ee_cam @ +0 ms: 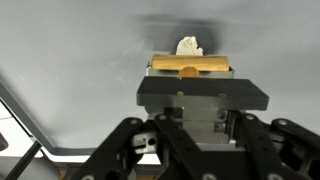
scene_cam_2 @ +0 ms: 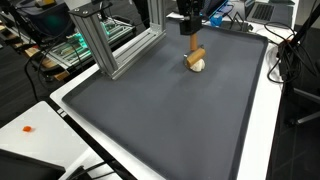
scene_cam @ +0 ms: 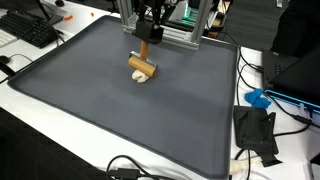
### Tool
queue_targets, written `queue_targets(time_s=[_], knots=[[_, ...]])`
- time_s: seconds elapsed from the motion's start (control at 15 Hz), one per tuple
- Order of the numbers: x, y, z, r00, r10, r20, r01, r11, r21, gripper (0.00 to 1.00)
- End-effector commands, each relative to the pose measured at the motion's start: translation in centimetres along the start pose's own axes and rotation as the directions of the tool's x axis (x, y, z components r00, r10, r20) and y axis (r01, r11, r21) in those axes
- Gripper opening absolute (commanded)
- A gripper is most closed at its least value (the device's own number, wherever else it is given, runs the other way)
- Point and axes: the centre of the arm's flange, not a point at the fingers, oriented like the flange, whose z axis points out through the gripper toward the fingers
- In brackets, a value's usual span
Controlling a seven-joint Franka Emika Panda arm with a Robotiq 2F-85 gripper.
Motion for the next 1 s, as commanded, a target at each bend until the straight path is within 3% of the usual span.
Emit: queue_targets(time_s=[0.0,0.47,0.93], knots=[[0.9,0.0,-1.0,0.999,0.004,-0.047,-0.004,1.000,-0.009,0.23],[0.9,0.0,1.7,0.998,0.026,-0.050,-0.026,1.000,-0.009,0.23],[-0.1,-0.2,2.9,0.999,-0.009,0.031,0.009,1.000,-0.008,0.23]])
